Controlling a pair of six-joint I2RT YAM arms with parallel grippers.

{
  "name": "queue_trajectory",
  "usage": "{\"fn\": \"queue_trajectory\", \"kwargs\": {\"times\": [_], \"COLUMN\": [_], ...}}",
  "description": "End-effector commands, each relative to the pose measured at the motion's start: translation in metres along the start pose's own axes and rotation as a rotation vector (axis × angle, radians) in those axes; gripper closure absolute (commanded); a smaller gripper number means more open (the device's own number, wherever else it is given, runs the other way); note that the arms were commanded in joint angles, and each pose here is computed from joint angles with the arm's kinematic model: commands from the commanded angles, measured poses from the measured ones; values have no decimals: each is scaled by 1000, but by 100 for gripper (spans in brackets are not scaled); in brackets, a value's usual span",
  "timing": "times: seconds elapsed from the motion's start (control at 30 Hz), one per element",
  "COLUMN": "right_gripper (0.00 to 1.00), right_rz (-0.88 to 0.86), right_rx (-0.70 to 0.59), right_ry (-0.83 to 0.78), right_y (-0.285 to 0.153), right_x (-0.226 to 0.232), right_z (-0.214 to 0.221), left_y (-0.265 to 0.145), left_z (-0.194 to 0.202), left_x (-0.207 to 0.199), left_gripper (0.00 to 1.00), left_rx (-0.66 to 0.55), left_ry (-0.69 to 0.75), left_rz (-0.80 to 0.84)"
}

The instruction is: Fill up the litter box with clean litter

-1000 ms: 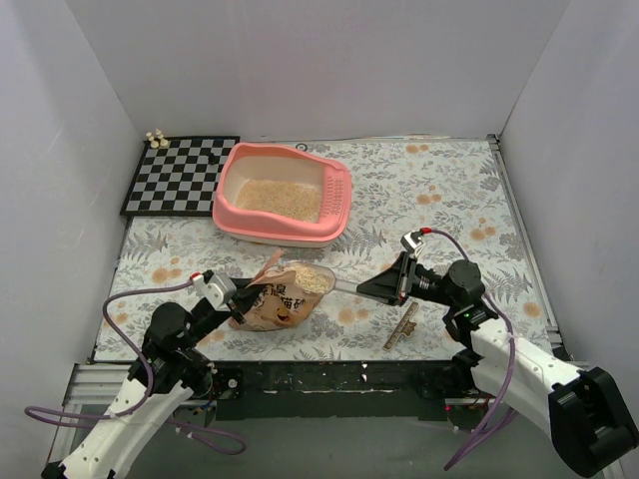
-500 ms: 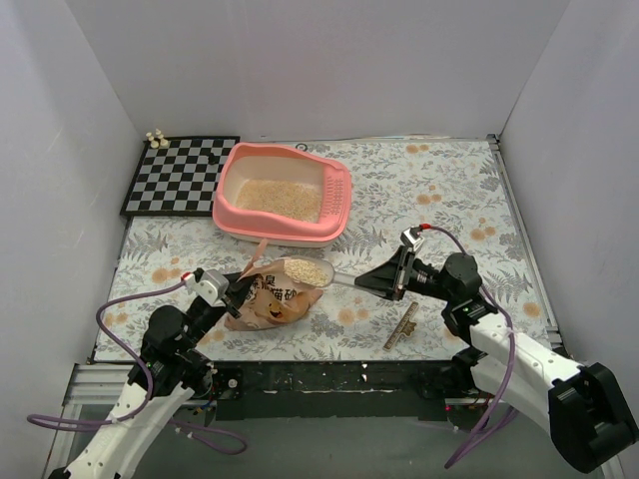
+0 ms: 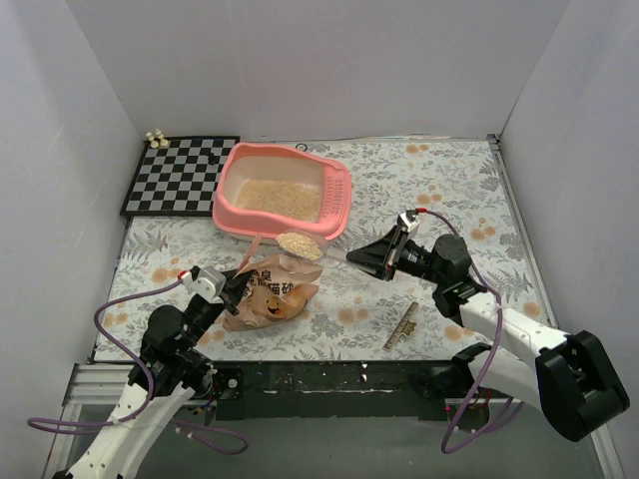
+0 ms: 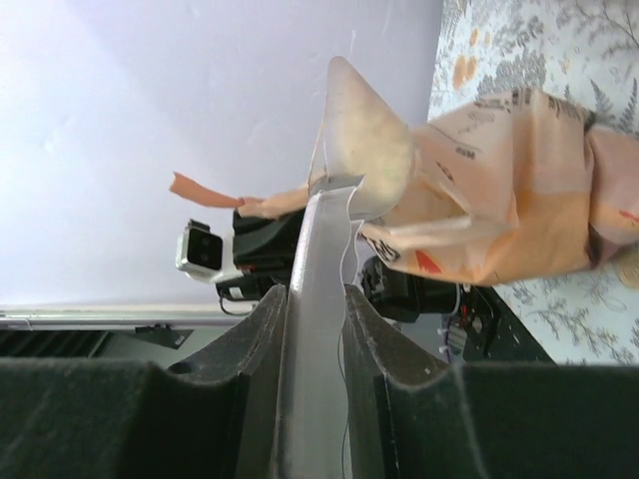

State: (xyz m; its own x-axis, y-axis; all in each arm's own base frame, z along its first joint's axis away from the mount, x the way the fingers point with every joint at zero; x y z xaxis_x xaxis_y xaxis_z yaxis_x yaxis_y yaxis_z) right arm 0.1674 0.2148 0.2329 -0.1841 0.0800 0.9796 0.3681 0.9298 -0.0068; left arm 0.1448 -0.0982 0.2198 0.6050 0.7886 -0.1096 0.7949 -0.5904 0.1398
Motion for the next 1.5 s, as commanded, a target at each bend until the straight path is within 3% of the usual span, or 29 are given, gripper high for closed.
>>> {"fn": "queue_trajectory", "kwargs": {"times": [0.0, 0.2, 0.47, 0.87, 1.13, 1.47], "right_gripper": [99, 99, 99, 99, 99, 99], "right_rz": [-138, -119, 49, 615, 789, 783], "right_rx": [-72, -108, -123, 107, 161, 176], "right_ry": [-91, -85, -139, -434, -641, -836], "right_y": [20, 54, 98, 110, 97, 65], "right_x": [40, 28, -11, -49, -20, 56], "right_z": [-26, -56, -98, -135, -158, -144], "left_y": [-15, -17, -17, -16, -11, 0], "left_z": [-70, -71, -70, -69, -63, -51], "left_x": [-3, -4, -5, -6, -12, -26], "left_gripper": [100, 100, 100, 100, 100, 100], "left_rx": [-340, -352, -348, -351, -311, -213], "left_ry": [37, 40, 39, 42, 29, 9], "left_rz": [-16, -8, 0, 15, 67, 200]}}
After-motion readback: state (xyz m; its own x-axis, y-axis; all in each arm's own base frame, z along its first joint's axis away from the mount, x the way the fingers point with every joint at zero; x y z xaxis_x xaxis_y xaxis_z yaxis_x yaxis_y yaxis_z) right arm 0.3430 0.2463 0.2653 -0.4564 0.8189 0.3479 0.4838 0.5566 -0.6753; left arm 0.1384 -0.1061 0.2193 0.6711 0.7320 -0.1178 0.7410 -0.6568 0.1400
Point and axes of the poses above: each gripper's point midway between its finger pads, its own y axis out along the fingers, its own x axis along the line the jaws close on, z = x × y, the point moved 6 cm from there along -y, back along the fingers, and after that the axes turned 9 degrees about -y, right-handed, at the moved point
